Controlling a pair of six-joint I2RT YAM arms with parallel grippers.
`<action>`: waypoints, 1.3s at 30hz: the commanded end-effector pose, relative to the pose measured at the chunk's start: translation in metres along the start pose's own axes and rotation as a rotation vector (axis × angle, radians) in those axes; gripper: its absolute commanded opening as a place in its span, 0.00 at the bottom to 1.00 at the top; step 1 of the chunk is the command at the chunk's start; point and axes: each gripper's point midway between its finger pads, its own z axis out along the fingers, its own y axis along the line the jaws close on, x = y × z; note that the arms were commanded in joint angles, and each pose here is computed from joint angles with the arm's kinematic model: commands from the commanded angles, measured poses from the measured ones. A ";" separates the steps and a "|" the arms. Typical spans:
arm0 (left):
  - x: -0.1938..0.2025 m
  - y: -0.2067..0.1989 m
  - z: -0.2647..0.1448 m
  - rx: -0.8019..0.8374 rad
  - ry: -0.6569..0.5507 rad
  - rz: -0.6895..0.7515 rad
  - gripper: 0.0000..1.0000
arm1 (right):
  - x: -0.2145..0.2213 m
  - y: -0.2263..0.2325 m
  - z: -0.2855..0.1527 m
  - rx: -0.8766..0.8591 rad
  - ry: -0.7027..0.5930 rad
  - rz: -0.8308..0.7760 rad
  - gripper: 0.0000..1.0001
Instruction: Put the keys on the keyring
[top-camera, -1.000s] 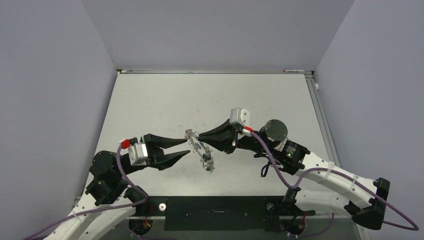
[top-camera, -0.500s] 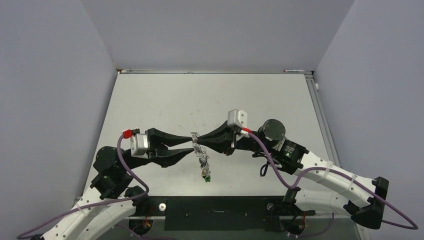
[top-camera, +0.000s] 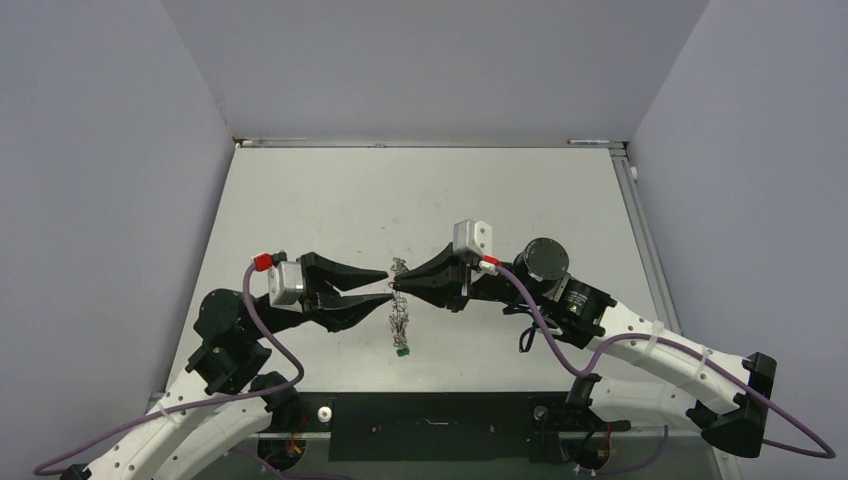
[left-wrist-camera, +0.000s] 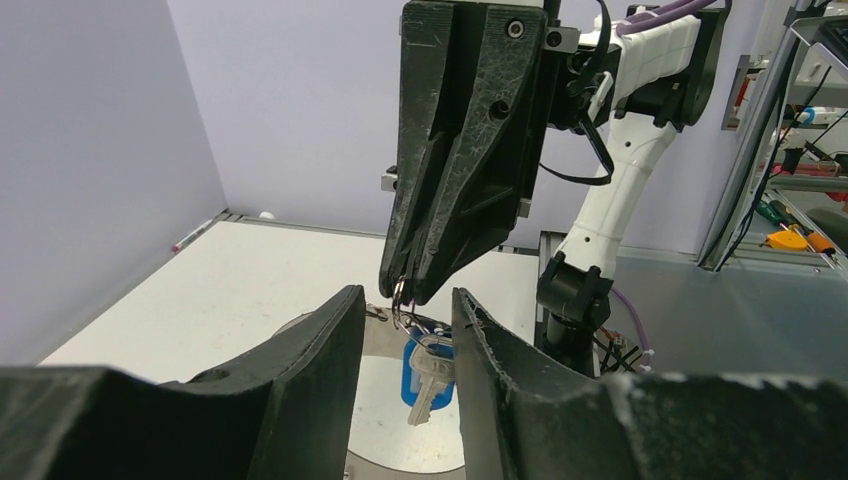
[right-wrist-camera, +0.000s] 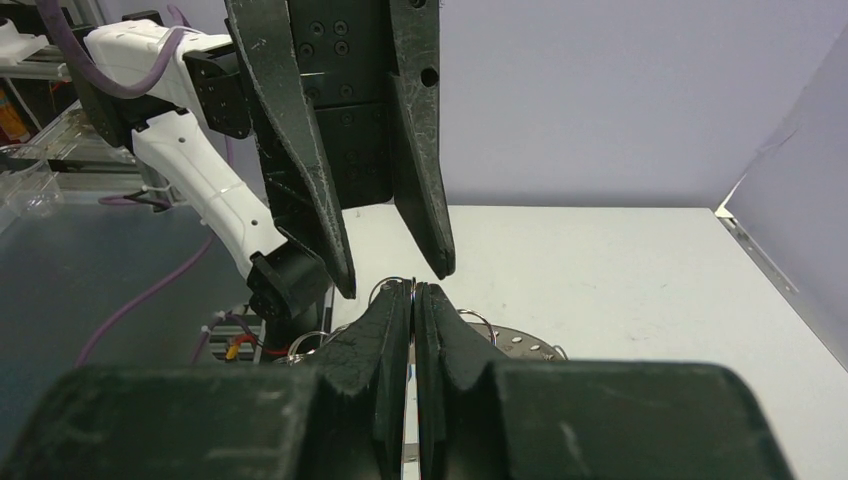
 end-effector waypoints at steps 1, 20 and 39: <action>0.000 0.005 0.000 -0.032 -0.006 0.007 0.35 | -0.053 0.004 -0.002 -0.023 -0.140 -0.067 0.05; 0.011 0.003 0.008 0.021 0.005 -0.004 0.09 | -0.056 0.011 0.001 -0.066 -0.150 -0.050 0.05; 0.034 0.012 -0.006 0.006 0.234 0.153 0.00 | -0.025 -0.002 -0.007 -0.006 0.070 -0.071 0.36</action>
